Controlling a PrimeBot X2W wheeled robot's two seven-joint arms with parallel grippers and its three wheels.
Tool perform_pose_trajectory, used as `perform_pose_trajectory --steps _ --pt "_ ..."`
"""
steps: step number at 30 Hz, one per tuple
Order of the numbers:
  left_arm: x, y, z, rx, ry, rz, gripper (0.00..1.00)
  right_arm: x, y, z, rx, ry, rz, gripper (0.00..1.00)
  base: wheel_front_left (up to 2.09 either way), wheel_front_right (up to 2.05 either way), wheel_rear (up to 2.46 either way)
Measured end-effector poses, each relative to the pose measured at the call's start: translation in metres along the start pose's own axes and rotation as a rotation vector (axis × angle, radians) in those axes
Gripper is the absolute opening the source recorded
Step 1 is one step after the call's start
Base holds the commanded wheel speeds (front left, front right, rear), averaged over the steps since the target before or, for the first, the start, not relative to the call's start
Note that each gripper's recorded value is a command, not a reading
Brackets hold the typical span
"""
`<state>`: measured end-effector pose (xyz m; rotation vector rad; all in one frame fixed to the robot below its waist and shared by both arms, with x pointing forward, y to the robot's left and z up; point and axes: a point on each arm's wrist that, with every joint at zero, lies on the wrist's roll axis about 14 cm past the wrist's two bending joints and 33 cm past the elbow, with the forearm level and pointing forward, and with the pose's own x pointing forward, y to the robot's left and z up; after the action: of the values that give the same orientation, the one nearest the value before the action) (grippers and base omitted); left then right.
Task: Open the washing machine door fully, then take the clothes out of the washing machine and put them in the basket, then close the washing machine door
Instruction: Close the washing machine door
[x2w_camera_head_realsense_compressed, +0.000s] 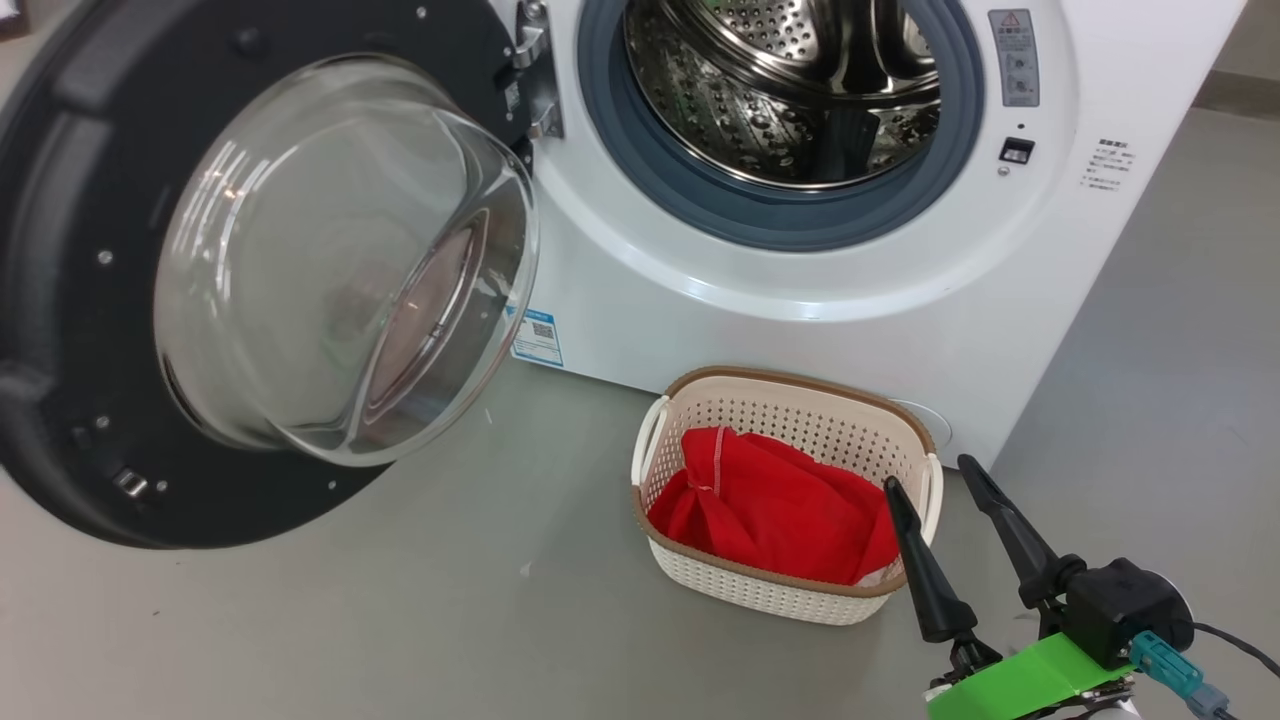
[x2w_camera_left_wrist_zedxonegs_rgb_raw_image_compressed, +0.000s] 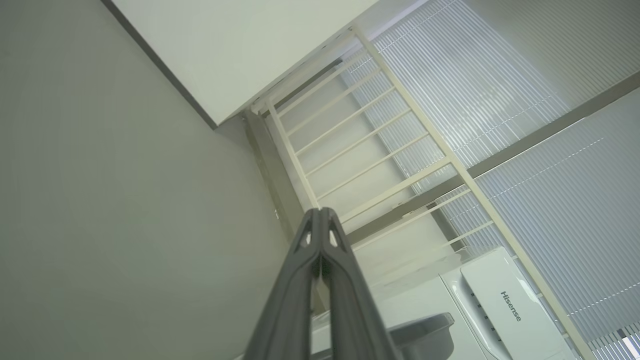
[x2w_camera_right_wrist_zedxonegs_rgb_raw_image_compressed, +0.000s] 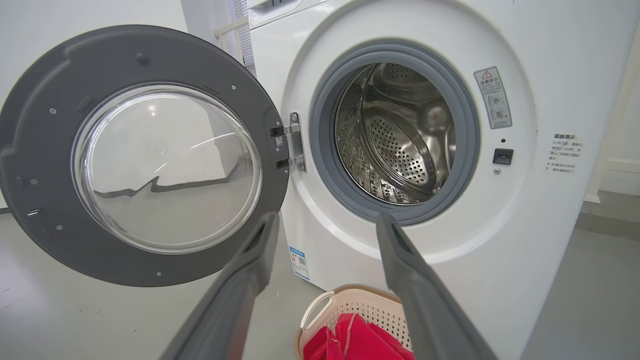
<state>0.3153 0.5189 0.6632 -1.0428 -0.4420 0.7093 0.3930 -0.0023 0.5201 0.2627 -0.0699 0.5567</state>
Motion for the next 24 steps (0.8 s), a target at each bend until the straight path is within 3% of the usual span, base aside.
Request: perform_pose_trajectory --steps 10,18,24 --pt "0.004 0.021 -0.072 0.020 0.350 0.100 0.00 -0.004 -0.011 -0.001 -0.002 0.003 -0.032 1.00 0.00 0.00 0.00" --pt "-0.001 0.035 -0.091 0.042 0.441 0.116 0.00 -0.001 -0.019 0.014 -0.016 -0.047 -0.050 1.00 0.00 0.00 0.00" --pt "-0.004 0.027 -0.102 0.053 0.500 0.066 0.00 0.003 -0.021 0.018 -0.047 -0.060 -0.047 1.00 0.00 0.00 0.00"
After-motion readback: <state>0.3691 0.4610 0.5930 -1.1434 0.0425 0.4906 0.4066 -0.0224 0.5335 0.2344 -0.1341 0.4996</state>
